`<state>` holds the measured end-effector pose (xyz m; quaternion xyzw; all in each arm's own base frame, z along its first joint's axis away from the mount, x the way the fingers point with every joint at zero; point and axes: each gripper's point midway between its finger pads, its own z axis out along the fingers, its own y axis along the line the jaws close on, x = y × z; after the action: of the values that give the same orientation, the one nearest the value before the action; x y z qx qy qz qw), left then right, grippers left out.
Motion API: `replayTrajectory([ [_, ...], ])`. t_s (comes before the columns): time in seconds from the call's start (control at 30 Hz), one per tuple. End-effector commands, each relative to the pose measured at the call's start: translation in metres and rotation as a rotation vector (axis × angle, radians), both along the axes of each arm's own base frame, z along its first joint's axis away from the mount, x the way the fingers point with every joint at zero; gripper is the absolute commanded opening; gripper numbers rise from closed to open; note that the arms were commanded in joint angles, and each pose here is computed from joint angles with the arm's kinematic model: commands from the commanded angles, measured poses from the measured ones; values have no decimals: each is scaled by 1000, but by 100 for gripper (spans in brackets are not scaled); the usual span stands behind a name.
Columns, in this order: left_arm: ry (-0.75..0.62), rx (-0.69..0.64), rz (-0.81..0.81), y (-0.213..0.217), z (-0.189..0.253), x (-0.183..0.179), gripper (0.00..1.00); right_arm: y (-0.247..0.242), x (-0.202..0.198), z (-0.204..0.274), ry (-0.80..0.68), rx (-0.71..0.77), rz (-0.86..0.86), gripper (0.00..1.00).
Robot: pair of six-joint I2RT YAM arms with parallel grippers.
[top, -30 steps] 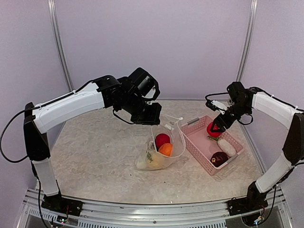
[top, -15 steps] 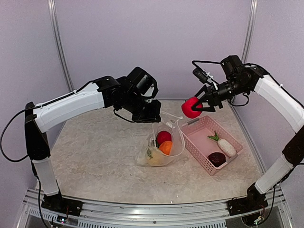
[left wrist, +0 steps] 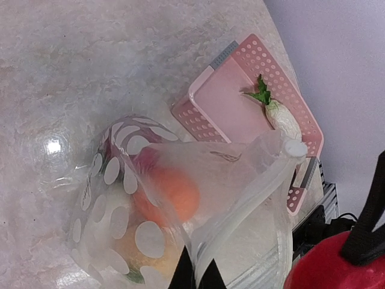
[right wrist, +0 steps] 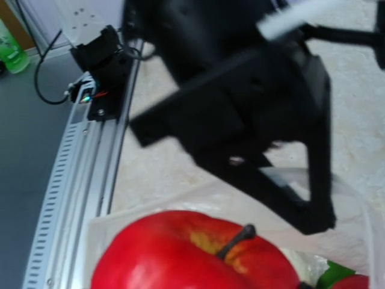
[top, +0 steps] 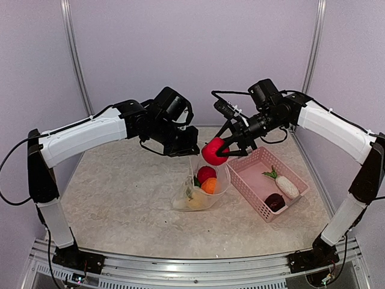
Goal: Place the food in the zip-top bag and seal the zipper
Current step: Place the fake fruit in the zipper food storage bag.
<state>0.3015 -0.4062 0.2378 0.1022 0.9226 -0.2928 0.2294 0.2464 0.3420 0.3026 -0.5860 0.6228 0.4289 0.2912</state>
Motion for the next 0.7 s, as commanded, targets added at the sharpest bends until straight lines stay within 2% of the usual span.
replayTrajectory([
  [0.0,-16,-61,13,5,19,-1,0,17,15,-12,-50,21,-29,76],
  [0.1,-12,-62,20,9,16,-1,0,17,22,-18,-70,4,-63,90],
  [0.2,-6,-64,27,11,13,-1,0,14,27,-13,-101,-6,-101,95],
  [0.4,-3,-66,40,15,11,4,0,-12,36,10,-148,-20,-177,92],
  [0.53,-1,-55,101,30,6,14,0,-60,62,6,-113,-56,-302,88],
  [0.67,18,-104,108,37,7,16,0,-124,84,-13,-63,-118,-444,83],
])
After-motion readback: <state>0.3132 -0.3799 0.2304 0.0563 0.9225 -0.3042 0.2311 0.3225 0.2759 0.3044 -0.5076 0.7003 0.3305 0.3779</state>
